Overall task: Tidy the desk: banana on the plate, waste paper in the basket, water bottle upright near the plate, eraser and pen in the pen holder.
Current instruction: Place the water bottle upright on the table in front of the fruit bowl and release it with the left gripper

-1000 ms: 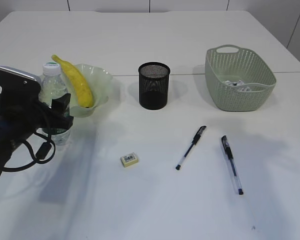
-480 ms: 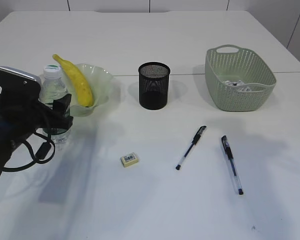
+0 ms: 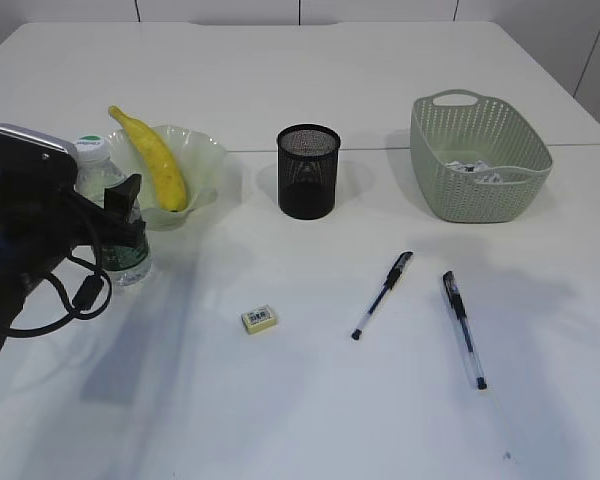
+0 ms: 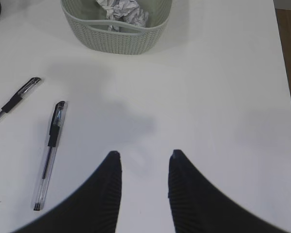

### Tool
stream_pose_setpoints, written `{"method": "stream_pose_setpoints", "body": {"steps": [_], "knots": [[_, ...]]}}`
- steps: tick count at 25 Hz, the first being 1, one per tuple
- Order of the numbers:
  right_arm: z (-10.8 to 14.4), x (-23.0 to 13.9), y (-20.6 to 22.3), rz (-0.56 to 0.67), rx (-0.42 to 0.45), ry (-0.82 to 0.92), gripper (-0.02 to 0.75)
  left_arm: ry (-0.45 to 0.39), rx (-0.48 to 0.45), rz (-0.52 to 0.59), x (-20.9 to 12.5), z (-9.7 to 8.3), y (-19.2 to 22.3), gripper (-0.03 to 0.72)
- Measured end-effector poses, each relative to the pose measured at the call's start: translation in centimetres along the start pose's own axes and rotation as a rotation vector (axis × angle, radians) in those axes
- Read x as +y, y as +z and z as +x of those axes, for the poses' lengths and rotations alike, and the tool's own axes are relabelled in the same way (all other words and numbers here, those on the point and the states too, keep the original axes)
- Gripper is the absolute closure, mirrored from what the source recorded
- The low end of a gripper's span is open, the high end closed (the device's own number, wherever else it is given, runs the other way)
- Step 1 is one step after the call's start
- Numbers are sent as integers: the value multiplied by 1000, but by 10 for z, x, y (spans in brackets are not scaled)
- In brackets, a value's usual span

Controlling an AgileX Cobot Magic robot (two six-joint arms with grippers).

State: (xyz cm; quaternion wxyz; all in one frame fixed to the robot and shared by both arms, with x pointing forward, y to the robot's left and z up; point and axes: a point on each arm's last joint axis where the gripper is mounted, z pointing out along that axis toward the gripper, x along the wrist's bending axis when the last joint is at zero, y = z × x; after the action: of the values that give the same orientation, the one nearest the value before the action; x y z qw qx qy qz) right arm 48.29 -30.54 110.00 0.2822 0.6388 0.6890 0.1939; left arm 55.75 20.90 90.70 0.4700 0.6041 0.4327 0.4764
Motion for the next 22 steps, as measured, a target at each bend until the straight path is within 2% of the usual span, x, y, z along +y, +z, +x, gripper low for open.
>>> {"method": "stream_pose_setpoints", "body": {"steps": [22], "knots": [[0, 0, 0, 0, 0, 0, 487, -52, 29, -27, 11, 2, -2, 178]]}}
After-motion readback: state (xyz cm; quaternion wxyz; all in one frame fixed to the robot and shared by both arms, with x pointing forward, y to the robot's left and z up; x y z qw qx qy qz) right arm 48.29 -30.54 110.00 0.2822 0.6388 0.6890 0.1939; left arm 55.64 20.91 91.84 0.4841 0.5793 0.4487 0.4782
